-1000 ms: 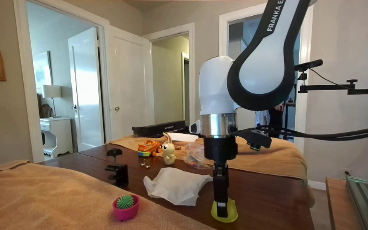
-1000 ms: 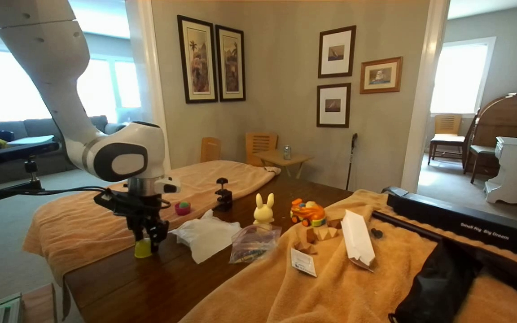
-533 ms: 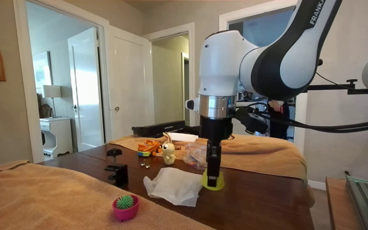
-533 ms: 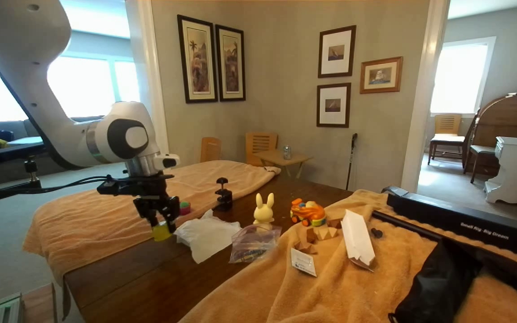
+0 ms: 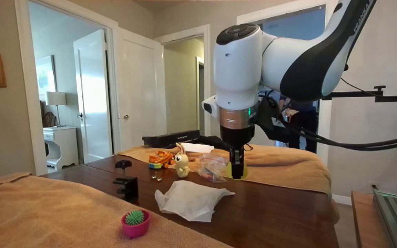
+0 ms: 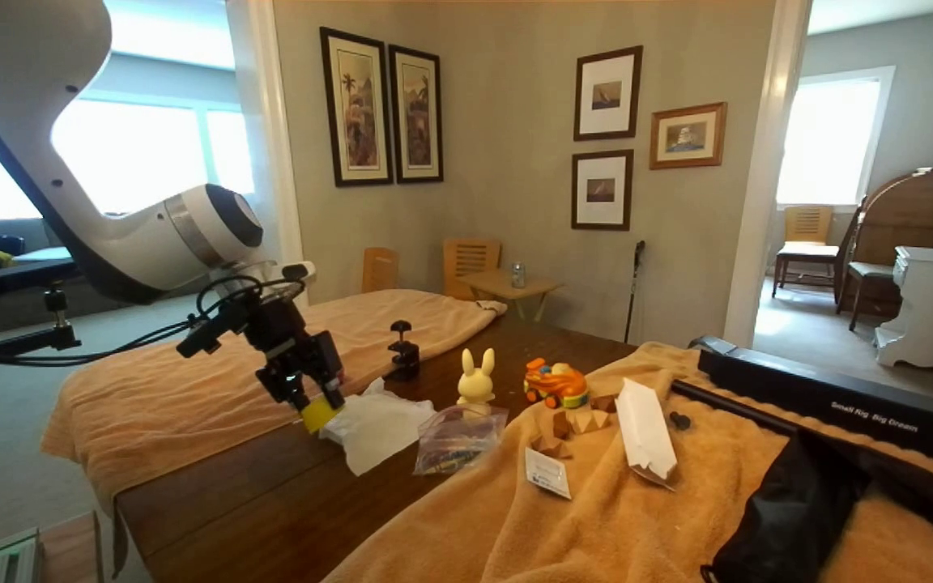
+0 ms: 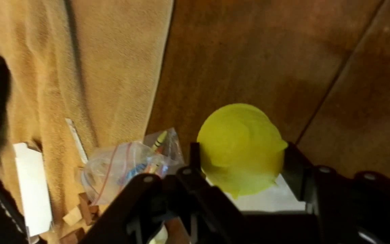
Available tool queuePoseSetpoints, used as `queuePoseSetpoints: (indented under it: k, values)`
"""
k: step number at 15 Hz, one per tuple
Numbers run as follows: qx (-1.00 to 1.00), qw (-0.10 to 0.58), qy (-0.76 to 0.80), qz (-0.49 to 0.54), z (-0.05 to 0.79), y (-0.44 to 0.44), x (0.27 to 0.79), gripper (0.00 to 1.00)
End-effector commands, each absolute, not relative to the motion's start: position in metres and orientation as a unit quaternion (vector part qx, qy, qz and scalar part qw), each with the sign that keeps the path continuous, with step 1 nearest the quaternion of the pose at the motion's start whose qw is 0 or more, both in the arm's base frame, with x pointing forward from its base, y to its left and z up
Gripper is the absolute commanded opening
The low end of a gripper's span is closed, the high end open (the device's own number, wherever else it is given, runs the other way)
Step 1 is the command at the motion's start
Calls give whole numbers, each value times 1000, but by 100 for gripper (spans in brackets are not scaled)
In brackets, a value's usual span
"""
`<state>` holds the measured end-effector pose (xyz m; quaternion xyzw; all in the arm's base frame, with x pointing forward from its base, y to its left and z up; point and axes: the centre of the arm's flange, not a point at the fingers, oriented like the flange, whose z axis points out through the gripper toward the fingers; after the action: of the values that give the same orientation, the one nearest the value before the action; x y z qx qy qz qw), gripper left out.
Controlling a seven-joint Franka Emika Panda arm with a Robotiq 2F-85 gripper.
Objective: Place the yellow bowl upright.
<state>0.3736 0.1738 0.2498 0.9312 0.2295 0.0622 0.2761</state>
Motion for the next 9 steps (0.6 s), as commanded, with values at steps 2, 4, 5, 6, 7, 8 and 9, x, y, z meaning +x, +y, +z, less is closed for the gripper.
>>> queuePoseSetpoints:
  k: [2,4,5,6,7,8,9]
  values:
    - [903,368,217,45,233,166,362,35]
    - [896,389,211,44,231,163,360,35]
    - [890,402,210,44,229,161,359,35]
    - [882,420,210,44,229,160,359,35]
    - [866,449,215,40,229,158,358,35]
    - [851,475,219,31,230,155,357,35]
    - [838,497,225,17,232,152,356,35]
